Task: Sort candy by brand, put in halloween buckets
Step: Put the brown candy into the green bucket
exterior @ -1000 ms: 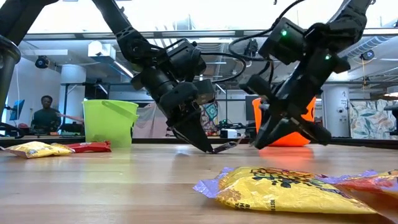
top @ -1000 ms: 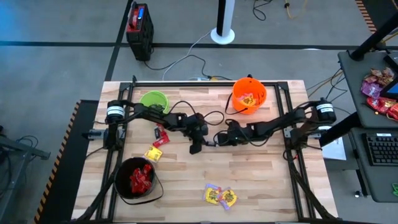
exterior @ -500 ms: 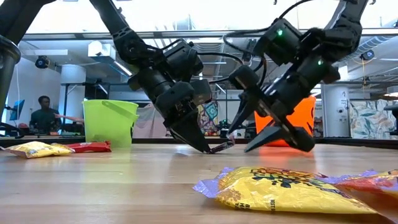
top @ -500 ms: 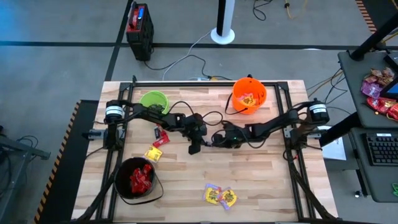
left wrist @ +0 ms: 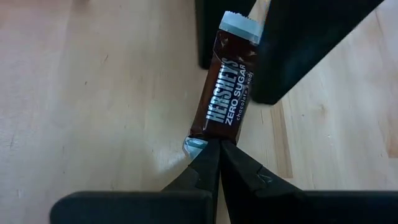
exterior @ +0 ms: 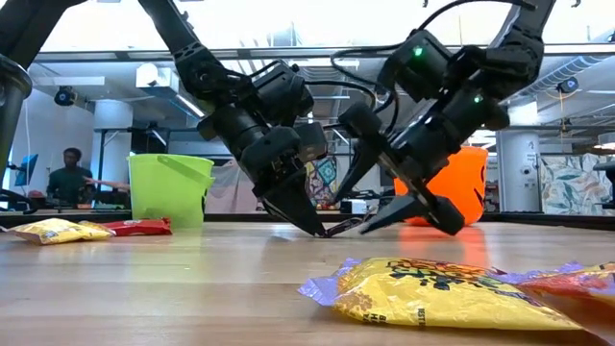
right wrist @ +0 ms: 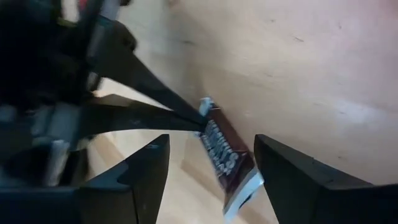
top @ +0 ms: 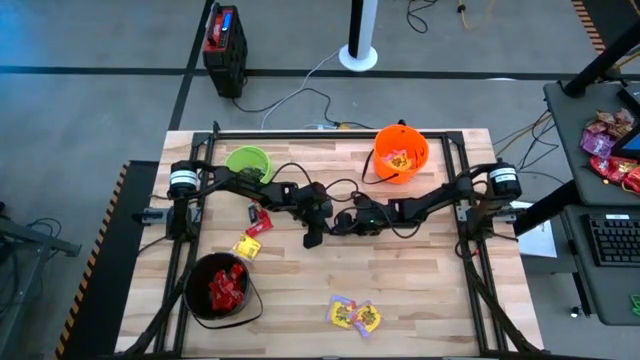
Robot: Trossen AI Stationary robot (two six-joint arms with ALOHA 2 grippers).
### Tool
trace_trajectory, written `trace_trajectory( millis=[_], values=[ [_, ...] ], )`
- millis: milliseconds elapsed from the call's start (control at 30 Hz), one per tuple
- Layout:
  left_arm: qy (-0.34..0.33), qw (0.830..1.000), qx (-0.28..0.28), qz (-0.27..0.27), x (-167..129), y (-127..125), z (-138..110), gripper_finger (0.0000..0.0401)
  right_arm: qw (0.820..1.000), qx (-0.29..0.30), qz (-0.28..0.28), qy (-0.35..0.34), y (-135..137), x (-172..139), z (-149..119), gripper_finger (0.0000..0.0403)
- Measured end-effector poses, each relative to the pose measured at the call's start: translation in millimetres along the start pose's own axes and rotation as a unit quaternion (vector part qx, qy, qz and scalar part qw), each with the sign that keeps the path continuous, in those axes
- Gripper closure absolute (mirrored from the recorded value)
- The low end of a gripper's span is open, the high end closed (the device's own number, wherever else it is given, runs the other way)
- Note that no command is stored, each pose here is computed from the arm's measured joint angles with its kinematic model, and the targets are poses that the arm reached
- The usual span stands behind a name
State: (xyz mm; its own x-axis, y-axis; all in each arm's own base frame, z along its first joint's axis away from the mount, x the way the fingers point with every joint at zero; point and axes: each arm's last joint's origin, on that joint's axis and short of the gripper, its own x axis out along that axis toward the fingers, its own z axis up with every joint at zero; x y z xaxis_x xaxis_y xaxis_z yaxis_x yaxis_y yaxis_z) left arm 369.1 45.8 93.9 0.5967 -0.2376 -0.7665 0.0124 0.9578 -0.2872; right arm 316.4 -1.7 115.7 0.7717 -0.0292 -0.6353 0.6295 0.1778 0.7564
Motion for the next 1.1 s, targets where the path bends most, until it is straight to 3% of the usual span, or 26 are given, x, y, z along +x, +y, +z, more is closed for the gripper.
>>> trace_trajectory(
  millis=[300,733,933,1100],
  values=[
    [-0.001,1.0,0.002,-0.002,0,0,-1,0.0401,1.0,0.002,-0.013,0.003,-1,13,-1,0.0215],
    [-0.003,1.0,0.002,-0.002,0,0,0,0.0401,1.0,-0.008,-0.015,0.015,0,12,-4,0.0379],
    [-0.01,0.999,-0.012,-0.029,-14,-2,6,0.0401,0.999,-0.03,-0.009,0.022,2,8,-4,0.0382],
    [-0.027,0.999,-0.007,-0.044,-55,-4,20,0.04,0.998,-0.058,0.0,0.021,11,-5,-2,0.0383]
  ],
)
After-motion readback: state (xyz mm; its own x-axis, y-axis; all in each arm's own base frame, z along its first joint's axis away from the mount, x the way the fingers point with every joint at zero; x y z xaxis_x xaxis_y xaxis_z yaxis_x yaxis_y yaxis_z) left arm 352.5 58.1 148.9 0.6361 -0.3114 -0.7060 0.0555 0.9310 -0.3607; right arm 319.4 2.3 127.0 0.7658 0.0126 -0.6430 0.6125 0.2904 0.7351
